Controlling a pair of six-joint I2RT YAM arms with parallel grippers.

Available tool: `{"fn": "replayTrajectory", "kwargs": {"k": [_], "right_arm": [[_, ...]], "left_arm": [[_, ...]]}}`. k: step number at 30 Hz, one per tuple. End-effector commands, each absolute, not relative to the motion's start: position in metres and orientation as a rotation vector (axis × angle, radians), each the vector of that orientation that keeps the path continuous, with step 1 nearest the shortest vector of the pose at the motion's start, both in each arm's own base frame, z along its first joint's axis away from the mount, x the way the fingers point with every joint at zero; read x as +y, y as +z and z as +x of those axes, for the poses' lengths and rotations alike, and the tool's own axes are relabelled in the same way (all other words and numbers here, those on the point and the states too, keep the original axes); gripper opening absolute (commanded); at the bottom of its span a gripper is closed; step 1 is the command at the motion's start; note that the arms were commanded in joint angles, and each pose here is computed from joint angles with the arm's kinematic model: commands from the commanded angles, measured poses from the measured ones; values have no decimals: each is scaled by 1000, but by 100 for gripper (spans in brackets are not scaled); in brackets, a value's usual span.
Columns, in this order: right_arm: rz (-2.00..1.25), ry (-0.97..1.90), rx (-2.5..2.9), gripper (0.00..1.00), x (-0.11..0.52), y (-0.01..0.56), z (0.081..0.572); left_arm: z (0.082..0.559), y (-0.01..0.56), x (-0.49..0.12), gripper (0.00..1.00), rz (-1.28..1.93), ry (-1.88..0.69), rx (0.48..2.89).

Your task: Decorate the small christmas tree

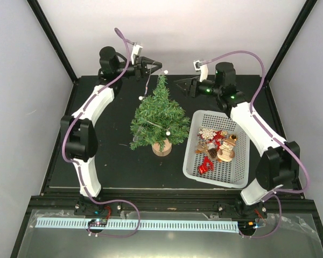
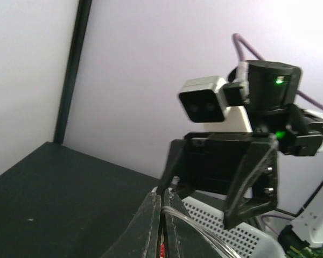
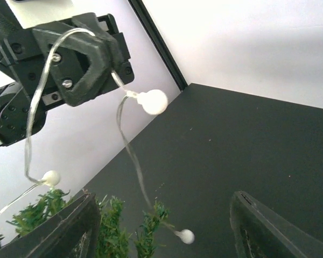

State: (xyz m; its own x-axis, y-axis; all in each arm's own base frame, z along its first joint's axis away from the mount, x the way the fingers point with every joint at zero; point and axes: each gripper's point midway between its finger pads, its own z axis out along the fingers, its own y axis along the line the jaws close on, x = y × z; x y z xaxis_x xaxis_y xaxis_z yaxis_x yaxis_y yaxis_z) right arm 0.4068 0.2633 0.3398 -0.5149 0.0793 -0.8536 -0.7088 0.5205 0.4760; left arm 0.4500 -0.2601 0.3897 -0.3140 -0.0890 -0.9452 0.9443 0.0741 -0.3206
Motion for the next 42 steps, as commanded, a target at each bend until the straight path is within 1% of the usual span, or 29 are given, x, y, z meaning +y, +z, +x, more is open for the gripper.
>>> {"fn": "replayTrajectory", "kwargs": {"k": [1,8,13,17,25,27,30,36,37,41,42], "right_arm": [[-535,1129,1791,67,271,358,418],[-543,1160,1797,68,282,351,423],[-603,1251,1743,71,291,348,404],[-610,1248,1752,71,295,341,402],[-563,1294,1740,70,298,329,407],[-545,1310,1724,68,298,330,408],[-509,1294,1728,61,296,324,413],[-471,1325,1730,43,298,316,421],[-468,1341,1720,38,299,317,421],[-467,1388,1684,12,302,324,418],[-466,1387,1680,7,301,325,417]], "left_arm": [[435,412,-270,2,1001,-1460,1355],[428,413,-283,2,1031,-1511,1353],[421,411,-296,2,1058,-1550,1359],[416,408,-307,2,1082,-1581,1364],[405,403,-320,2,1119,-1632,1371],[404,403,-321,2,1122,-1638,1371],[402,404,-321,2,1122,-1646,1369],[395,411,-319,2,1145,-1653,1348],[393,411,-319,2,1152,-1655,1346],[392,407,-319,2,1152,-1670,1357],[392,407,-318,3,1153,-1669,1356]]}}
